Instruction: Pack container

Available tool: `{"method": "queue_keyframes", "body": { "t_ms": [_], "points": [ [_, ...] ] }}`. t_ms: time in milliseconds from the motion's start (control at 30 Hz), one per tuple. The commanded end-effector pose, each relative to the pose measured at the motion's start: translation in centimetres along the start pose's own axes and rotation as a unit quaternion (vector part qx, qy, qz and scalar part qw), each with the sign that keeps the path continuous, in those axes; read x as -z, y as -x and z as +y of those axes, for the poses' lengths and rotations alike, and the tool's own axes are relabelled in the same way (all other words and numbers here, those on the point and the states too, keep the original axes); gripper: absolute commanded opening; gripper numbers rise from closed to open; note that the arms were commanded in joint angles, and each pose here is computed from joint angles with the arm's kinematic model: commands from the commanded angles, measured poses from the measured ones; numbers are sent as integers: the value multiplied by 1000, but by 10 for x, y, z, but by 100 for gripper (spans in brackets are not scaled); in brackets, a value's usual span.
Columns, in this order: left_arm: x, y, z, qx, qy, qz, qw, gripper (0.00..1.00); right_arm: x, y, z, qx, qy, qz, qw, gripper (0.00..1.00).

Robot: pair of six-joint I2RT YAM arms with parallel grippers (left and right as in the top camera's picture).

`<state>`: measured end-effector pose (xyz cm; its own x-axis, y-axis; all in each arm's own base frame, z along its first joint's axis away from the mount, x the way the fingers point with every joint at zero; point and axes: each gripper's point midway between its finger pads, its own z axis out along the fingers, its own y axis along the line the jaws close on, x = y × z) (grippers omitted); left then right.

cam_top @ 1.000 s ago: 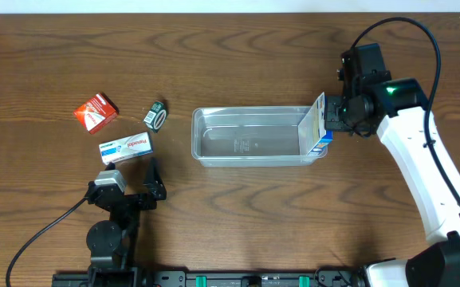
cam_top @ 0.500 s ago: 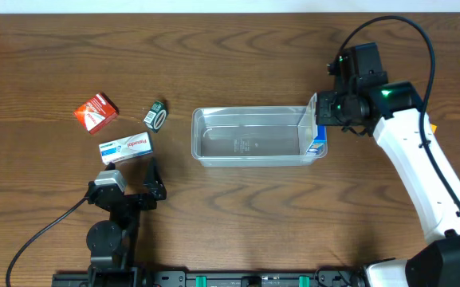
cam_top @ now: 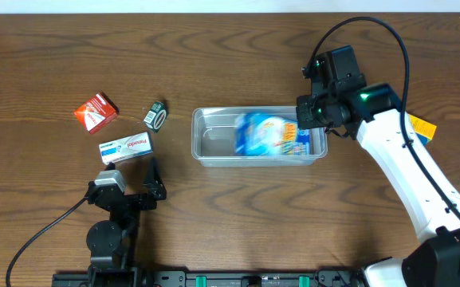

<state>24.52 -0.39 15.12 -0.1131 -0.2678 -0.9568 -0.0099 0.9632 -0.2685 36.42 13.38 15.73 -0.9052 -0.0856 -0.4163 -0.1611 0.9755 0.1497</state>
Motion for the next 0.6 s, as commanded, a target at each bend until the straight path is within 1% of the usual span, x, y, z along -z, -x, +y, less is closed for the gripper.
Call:
{"method": "queue_keyframes", "body": {
  "t_ms": [0,200,367,567],
  "points": [
    [-1,-16,2,-6,0,27,1000,98,-4,-3,2,8,2,6,1000,1],
    [-1,-16,2,-6,0,27,1000,98,-4,-3,4,9,5,7,1000,1],
    [-1,-16,2,-6,0,27,1000,98,-4,-5,14,28,16,8,999,2],
    [-1,-16,2,-6,0,27,1000,98,-4,-11,50,70,58,10,996,4]
  ]
}}
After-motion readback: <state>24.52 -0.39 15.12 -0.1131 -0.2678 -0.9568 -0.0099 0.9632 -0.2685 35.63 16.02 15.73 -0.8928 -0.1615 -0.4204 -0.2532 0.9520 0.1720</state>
